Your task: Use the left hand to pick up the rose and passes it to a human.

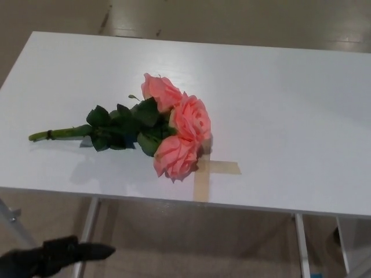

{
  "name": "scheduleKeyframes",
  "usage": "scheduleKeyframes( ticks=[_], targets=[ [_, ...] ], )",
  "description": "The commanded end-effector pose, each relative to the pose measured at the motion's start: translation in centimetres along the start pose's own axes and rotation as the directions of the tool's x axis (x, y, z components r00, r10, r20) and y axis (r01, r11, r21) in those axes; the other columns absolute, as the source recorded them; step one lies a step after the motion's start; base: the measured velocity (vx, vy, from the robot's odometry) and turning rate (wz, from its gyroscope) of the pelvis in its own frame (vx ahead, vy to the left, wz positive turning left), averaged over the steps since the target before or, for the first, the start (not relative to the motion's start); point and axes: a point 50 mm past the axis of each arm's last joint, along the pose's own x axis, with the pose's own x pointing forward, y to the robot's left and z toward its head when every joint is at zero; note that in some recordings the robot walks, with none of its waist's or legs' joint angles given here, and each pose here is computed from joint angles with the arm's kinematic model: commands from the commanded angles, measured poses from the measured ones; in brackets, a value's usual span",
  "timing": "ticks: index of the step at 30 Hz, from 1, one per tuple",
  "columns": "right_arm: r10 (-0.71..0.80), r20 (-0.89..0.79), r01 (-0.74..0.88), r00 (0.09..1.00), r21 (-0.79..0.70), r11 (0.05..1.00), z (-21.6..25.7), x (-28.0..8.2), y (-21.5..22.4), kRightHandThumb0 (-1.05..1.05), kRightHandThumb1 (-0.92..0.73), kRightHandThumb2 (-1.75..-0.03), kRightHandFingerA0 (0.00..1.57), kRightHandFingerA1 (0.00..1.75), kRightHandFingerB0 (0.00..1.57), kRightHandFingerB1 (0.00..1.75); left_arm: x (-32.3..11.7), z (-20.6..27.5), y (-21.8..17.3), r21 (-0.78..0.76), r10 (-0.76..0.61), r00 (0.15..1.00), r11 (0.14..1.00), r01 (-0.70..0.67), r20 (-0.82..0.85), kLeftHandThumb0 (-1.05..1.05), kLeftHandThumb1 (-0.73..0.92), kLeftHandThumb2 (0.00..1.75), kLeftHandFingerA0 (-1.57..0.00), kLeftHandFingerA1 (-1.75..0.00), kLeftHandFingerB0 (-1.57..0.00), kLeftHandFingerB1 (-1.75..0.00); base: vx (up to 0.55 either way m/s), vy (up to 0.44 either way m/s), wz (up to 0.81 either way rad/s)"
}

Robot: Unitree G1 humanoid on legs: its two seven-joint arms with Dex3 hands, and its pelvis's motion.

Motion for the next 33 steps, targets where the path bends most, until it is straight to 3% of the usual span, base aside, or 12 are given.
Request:
scheduleKeyframes(
  ticks=[1, 6, 7, 12, 14, 15, 18, 20, 21, 31, 32, 33],
  targets=[
    [-0.007, -0.034, 0.007, 0.999, -0.012, 1.000, -1.2, -0.2, -0.5, -0.54, -0.63, -0.59, 0.59, 0.43, 0.45, 0.37, 0.2, 5.8, 0.9, -0.007, 0.004, 0.965, 1.000, -0.002, 0.264, -0.60, 0.39, 0.67, -0.10, -0.34, -0.26, -0.38, 0.00, 0.000, 0.00],
    [-0.001, -0.024, 0.001, 1.000, -0.015, 1.000, -0.8, -0.1, -0.3, -0.53, -0.63, -0.59, 0.59, 0.43, 0.45, 0.37, 1.6, 7.5, 3.0, 0.079, 0.056, 0.944, 0.993, -0.086, 0.325, -0.60, 0.39, 0.67, -0.08, -0.33, -0.22, -0.37, 0.00, 0.000, 0.00],
    [-0.003, -0.027, 0.003, 1.000, -0.006, 1.000, -0.9, -0.1, -0.5, -0.53, -0.63, -0.60, 0.58, 0.43, 0.45, 0.37, 2.3, 8.1, 3.7, 0.081, 0.078, 0.930, 0.990, -0.114, 0.360, -0.30, 0.19, 0.80, -0.01, -0.49, -0.01, -0.45, 0.00, 0.000, 0.00],
    [-0.002, -0.030, 0.002, 1.000, 0.002, 1.000, -0.9, -0.1, -0.4, -0.53, -0.63, -0.60, 0.58, 0.43, 0.46, 0.37, 4.7, 9.3, 5.8, 0.069, 0.156, 0.902, 0.977, -0.200, 0.402, -0.31, 0.20, 0.81, 0.00, -0.49, 0.00, -0.45, 0.00, 0.000, 0.00],
    [0.001, -0.027, -0.001, 1.000, -0.011, 1.000, -0.9, -0.1, -0.3, -0.53, -0.63, -0.60, 0.59, 0.43, 0.47, 0.38, 6.1, 9.1, 6.8, 0.087, 0.198, 0.902, 0.965, -0.249, 0.383, -0.32, 0.19, 0.82, 0.00, -0.49, 0.00, -0.46, 0.00, 0.000, 0.00],
    [0.001, -0.031, -0.001, 1.000, -0.015, 1.000, -1.1, -0.2, -0.4, -0.53, -0.64, -0.59, 0.60, 0.43, 0.47, 0.37, 6.7, 8.9, 7.2, 0.095, 0.214, 0.904, 0.959, -0.266, 0.370, -0.67, 0.41, 0.72, -0.07, -0.29, -0.12, -0.36, 0.00, 0.000, 0.00],
    [0.003, -0.035, -0.004, 0.999, -0.024, 1.000, -1.3, -0.2, -0.4, -0.53, -0.63, -0.59, 0.60, 0.43, 0.47, 0.37, 8.4, 8.5, 8.3, 0.108, 0.242, 0.913, 0.951, -0.291, 0.329, -0.73, 0.42, 0.70, -0.07, -0.30, -0.06, -0.31, 0.00, 0.000, 0.00],
    [0.005, -0.038, -0.006, 0.999, -0.028, 1.000, -1.4, -0.2, -0.3, -0.53, -0.64, -0.59, 0.60, 0.43, 0.47, 0.38, 9.0, 8.2, 8.7, 0.103, 0.253, 0.916, 0.949, -0.297, 0.312, -0.68, 0.47, 0.56, -0.10, -0.25, -0.14, -0.28, 0.00, 0.000, 0.00],
    [0.006, -0.040, -0.007, 0.999, -0.027, 1.000, -1.3, -0.2, -0.2, -0.53, -0.64, -0.60, 0.61, 0.43, 0.47, 0.38, 10.5, 7.6, 9.8, 0.129, 0.261, 0.929, 0.945, -0.302, 0.262, -0.65, 0.41, 0.80, -0.05, -0.30, -0.05, -0.36, 0.00, 0.000, 0.00],
    [0.001, -0.036, -0.001, 0.999, -0.019, 1.000, -1.3, -0.2, -0.4, -0.53, -0.63, -0.59, 0.62, 0.44, 0.48, 0.38, 15.4, 5.6, 11.7, 0.287, 0.323, 0.945, 0.901, -0.326, 0.056, -0.63, 0.36, 0.81, 0.00, -0.15, -0.01, -0.24, 0.00, 0.000, 0.00],
    [0.002, -0.036, -0.003, 0.999, -0.018, 1.000, -1.4, -0.2, -0.4, -0.53, -0.63, -0.60, 0.62, 0.44, 0.48, 0.38, 15.9, 5.1, 11.9, 0.312, 0.335, 0.942, 0.894, -0.323, 0.015, -0.76, 0.46, 0.60, 0.00, -0.17, -0.01, -0.23, 0.00, 0.000, 0.00],
    [0.000, -0.035, -0.001, 0.999, -0.015, 1.000, -1.3, -0.2, -0.4, -0.53, -0.63, -0.60, 0.62, 0.44, 0.48, 0.38, 16.3, 4.9, 12.0, 0.328, 0.340, 0.940, 0.888, -0.321, -0.001, -0.76, 0.44, 0.61, 0.00, -0.17, 0.00, -0.22, 0.00, 0.000, 0.00]
  ],
)
